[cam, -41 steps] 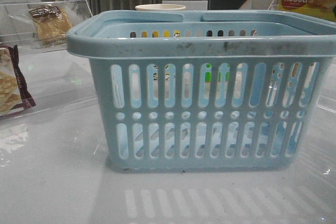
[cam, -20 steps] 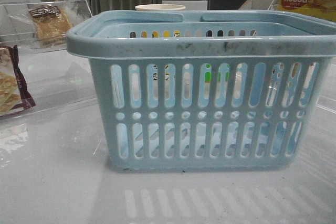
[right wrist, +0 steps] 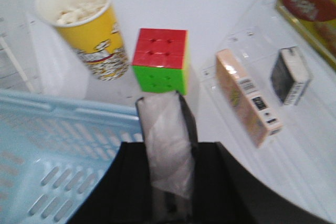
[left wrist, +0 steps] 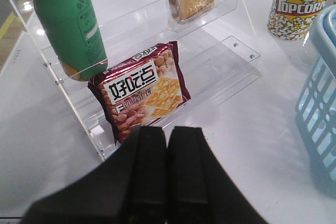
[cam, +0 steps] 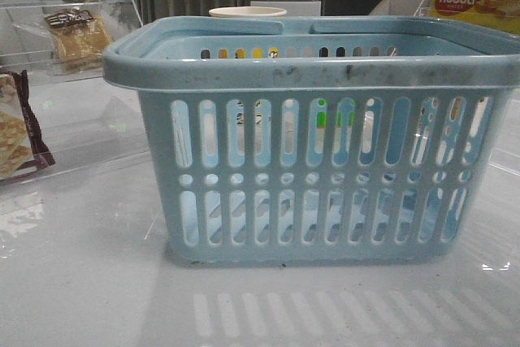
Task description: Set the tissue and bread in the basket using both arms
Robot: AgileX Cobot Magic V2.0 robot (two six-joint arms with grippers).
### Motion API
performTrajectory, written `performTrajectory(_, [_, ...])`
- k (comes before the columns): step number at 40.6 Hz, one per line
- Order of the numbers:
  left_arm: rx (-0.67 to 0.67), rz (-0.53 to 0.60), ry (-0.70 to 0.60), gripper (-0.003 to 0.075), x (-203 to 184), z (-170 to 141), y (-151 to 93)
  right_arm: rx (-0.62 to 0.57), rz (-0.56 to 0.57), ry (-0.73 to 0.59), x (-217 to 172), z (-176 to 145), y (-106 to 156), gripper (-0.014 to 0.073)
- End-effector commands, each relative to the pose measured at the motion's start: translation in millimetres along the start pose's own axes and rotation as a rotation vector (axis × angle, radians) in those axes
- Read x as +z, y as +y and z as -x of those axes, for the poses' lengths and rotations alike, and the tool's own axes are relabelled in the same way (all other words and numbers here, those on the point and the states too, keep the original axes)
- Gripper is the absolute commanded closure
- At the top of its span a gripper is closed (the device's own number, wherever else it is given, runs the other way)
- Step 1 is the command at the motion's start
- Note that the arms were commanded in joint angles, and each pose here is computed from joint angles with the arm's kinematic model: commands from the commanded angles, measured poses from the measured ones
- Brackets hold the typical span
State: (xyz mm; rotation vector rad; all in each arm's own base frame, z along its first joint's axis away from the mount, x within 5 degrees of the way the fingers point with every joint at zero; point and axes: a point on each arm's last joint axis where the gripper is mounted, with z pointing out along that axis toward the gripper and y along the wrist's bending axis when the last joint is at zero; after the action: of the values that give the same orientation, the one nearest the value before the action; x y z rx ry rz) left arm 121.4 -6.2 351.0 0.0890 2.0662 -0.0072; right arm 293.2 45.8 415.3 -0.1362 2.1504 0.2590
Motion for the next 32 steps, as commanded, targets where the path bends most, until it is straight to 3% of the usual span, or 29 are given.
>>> performTrajectory(1, [-0.014,-0.003,-0.103,0.0629,-5,16,0,-0.043,0.073,-0.065,-18,10,25,0.0452])
performTrajectory(13, [-0.014,-0.003,-0.103,0.0629,-5,16,0,-0.118,0.184,0.161,23,-16,64,0.0435])
performTrajectory(15, [-0.014,-0.003,-0.103,0.0629,-5,16,0,-0.118,0.183,0.200,34,-21,65,0.0399])
performTrajectory(22, [-0.014,-0.003,-0.103,0.0629,-5,16,0,-0.113,0.173,0.274,64,-31,64,0.0098])
performTrajectory(24, [-0.014,-0.003,-0.103,0.0629,-5,16,0,-0.113,0.170,0.285,68,-33,63,0.0051])
performTrajectory(32, [-0.014,-0.003,-0.103,0.0629,-5,16,0,-0.169,0.177,0.272,66,-32,63,0.0070])
